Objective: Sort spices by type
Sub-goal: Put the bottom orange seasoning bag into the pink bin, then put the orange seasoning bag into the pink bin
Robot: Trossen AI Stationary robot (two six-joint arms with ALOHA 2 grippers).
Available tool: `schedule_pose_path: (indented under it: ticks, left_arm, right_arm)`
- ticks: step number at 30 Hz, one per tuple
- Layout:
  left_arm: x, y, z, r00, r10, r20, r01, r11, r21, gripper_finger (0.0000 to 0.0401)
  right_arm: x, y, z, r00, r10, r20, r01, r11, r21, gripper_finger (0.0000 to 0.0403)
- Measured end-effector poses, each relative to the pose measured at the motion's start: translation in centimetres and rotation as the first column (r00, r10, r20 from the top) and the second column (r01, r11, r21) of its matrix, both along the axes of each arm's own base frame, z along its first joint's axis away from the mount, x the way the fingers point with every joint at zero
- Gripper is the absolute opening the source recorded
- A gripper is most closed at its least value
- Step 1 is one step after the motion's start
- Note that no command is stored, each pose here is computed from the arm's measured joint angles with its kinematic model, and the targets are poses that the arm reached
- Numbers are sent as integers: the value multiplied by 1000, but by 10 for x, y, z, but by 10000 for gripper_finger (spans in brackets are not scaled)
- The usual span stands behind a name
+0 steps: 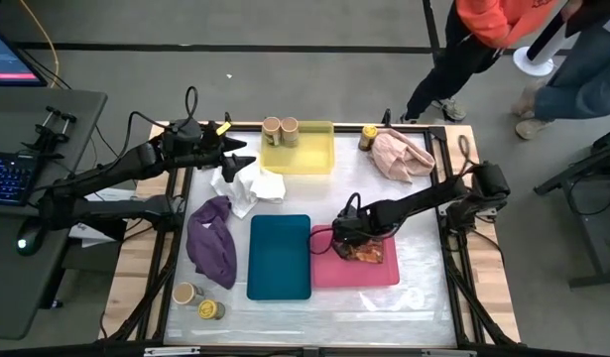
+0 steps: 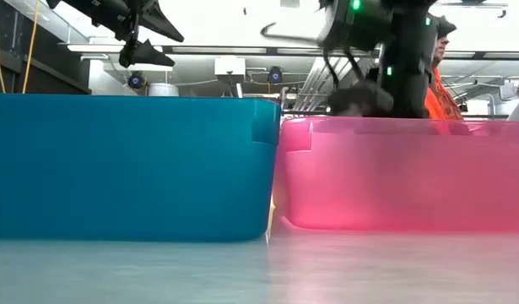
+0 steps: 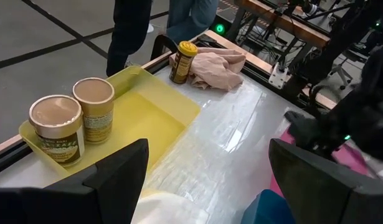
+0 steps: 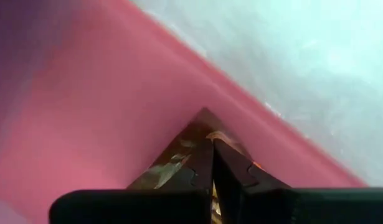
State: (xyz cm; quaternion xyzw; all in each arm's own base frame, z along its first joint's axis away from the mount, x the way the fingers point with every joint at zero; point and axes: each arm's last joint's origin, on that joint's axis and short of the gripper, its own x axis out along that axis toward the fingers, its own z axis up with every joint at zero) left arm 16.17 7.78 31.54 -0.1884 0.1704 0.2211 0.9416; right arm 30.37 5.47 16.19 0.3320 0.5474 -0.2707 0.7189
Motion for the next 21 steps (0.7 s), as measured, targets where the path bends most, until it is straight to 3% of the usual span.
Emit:
schedule_pose_path:
  ticks: [6, 14, 16, 18, 21]
  left_arm:
    - [0, 0, 0, 1000, -8, 6, 8, 1000, -15, 320]
    - [2, -14, 3, 983, -157, 97, 173, 966, -190, 319]
    - [4, -16, 3, 991, -107, 83, 121, 975, -186, 319]
    - [7, -10, 7, 999, 10, 49, 0, 980, -199, 319]
    - [9, 12, 4, 966, 192, -171, -232, 938, -258, 319]
  right_arm:
    - [-11, 6, 37, 994, 82, 68, -81, 996, -27, 0]
    - [-17, 2, 72, 957, 134, 258, -107, 987, -117, 0]
    - [-19, -5, 81, 948, 113, 298, -70, 986, -151, 0]
    - [-20, -14, 87, 945, 82, 316, -29, 985, -170, 0]
    - [-22, -27, 94, 939, 46, 341, 13, 985, -171, 0]
